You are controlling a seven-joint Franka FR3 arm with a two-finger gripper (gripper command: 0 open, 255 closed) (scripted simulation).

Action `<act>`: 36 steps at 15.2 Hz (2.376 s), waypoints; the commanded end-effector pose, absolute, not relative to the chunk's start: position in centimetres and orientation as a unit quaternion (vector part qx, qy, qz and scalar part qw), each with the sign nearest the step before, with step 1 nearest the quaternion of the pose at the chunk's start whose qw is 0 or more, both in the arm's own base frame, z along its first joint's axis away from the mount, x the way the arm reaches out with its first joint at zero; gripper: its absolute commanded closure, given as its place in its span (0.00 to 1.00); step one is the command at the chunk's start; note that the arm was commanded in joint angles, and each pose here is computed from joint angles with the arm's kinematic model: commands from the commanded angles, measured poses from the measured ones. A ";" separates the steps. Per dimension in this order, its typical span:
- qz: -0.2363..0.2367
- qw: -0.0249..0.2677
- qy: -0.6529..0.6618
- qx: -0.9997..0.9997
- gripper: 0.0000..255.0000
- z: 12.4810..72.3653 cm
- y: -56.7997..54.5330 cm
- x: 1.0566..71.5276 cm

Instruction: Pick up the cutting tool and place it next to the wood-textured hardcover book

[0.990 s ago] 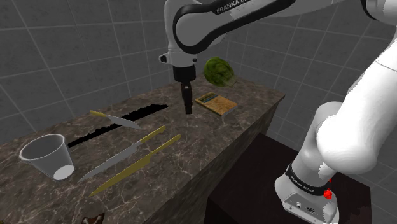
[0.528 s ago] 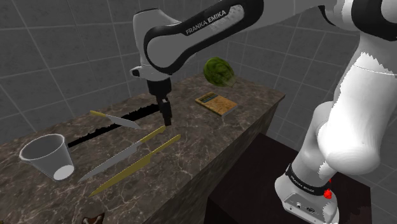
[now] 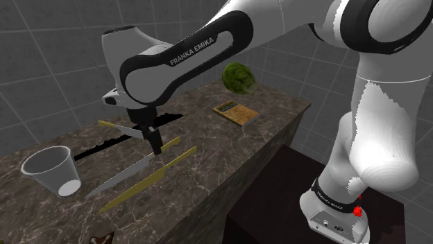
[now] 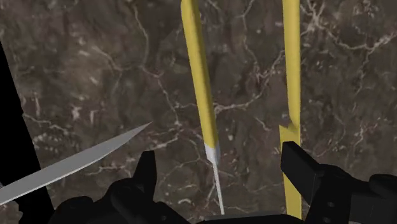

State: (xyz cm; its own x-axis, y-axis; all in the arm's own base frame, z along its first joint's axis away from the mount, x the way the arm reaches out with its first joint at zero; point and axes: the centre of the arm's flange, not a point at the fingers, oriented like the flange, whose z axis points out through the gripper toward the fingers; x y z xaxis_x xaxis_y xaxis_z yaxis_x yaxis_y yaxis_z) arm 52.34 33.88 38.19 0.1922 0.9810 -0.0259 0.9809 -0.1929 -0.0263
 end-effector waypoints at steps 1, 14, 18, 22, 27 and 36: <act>0.013 -0.003 -0.663 -0.749 0.00 37.3 36.4 52.3; 0.008 -0.007 -0.685 -0.729 0.00 32.6 38.4 52.2; 0.008 -0.007 -0.685 -0.729 0.00 32.6 38.4 52.2; 0.008 -0.007 -0.685 -0.729 1.00 32.6 38.4 52.2; 0.008 -0.007 -0.685 -0.729 1.00 32.6 38.4 52.2; 0.008 -0.007 -0.685 -0.729 1.00 36.9 38.4 52.2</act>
